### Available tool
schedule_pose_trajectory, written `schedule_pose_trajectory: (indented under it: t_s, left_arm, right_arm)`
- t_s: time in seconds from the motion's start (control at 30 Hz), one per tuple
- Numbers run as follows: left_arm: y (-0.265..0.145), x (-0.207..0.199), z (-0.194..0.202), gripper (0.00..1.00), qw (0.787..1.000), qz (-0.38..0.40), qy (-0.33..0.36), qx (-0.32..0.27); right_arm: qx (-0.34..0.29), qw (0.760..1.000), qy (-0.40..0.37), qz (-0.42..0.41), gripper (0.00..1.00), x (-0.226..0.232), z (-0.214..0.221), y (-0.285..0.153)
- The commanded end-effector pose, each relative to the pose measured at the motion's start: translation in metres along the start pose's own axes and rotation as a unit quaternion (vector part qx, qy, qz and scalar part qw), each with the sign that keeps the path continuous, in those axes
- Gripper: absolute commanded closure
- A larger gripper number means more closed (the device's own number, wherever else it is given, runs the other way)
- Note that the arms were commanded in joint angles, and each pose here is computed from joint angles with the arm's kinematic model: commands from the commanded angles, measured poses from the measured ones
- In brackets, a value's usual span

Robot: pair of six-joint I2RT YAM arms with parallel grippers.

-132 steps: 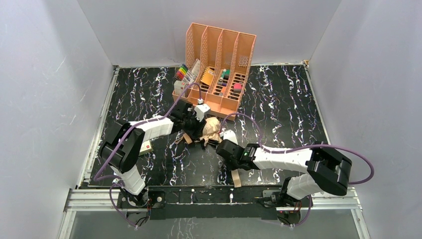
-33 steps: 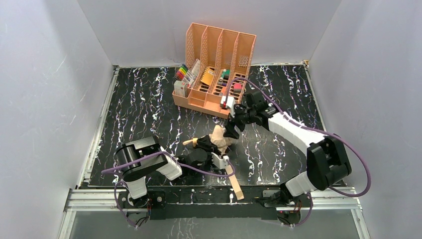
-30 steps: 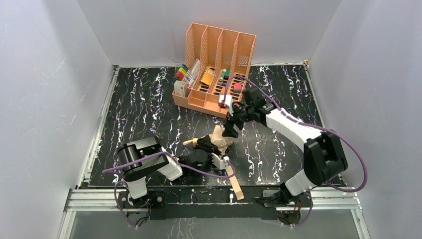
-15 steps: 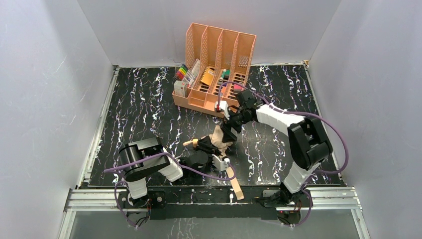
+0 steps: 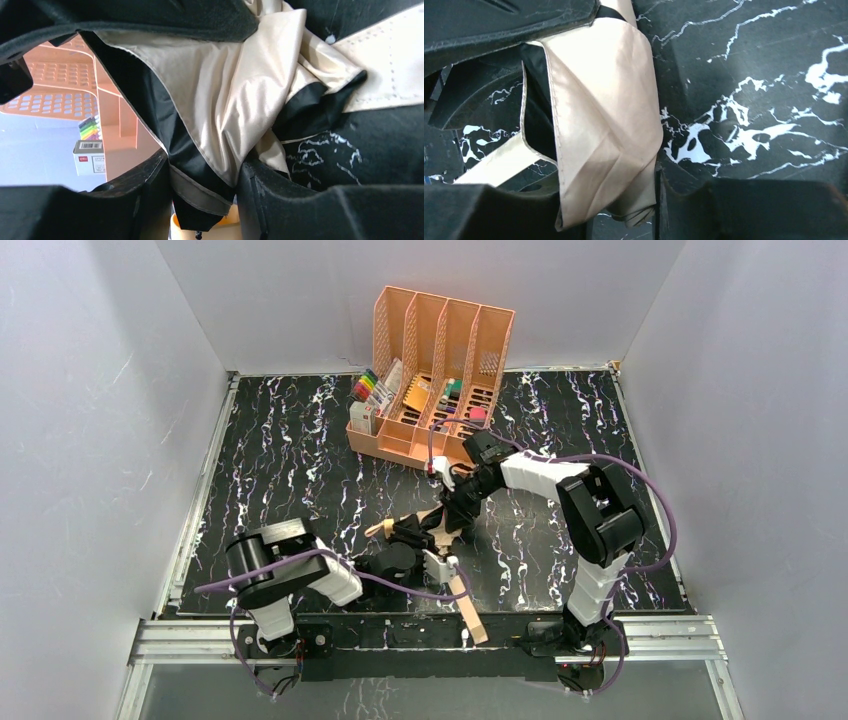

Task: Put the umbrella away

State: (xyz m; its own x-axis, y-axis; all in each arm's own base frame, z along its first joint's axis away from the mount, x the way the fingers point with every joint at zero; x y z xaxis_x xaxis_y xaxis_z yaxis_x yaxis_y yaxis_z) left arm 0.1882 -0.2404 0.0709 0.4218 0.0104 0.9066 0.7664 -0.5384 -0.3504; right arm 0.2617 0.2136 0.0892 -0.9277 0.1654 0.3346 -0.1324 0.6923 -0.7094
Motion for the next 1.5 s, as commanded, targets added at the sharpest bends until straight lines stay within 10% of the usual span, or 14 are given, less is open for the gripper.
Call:
schedule_pose_trajectory:
  t_s: [0.0, 0.17, 0.37, 0.83, 1.47]
  left_arm:
    - [-0.015, 0.01, -0.004, 0.82, 0.999, -0.004, -0.032, -0.02]
    - [-0.036, 0.044, -0.011, 0.53, 0.988, -0.057, -0.139, -0.042]
    - [-0.069, 0.068, -0.018, 0.43, 0.954, -0.023, -0.292, -0.059]
    - [-0.088, 0.123, 0.025, 0.25, 0.797, -0.014, -0.603, 0.003]
    - [-0.003, 0.087, 0.031, 0.02, 0.756, 0.301, -0.581, -0.021]
  right_arm:
    - [0.006, 0.996, -0.015, 0.086, 0.68, -0.021, -0.004, -0.007]
    - [0.005, 0.992, -0.025, 0.125, 0.78, -0.014, 0.0, -0.009]
    - [0.012, 0.979, -0.062, 0.196, 0.82, -0.005, 0.009, -0.007]
    - [-0.019, 0.921, -0.201, 0.332, 0.82, 0.03, 0.023, 0.002]
    - [-0.027, 0.881, -0.35, 0.316, 0.8, 0.071, 0.052, 0.024]
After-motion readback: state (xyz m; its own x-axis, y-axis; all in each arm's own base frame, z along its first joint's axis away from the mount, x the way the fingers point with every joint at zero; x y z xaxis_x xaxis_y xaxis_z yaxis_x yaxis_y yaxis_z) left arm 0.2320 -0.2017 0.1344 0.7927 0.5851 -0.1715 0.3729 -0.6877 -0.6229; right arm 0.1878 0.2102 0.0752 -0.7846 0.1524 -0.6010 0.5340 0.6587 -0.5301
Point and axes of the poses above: each gripper's point midway between its finger pads, its own y axis out along the fingers, its own x axis along the line the jaws close on, z = x × y, the point moved 8 cm from there along -y, back along the fingers, and after that the axes turned 3 degrees about y, right-handed, at the moved point
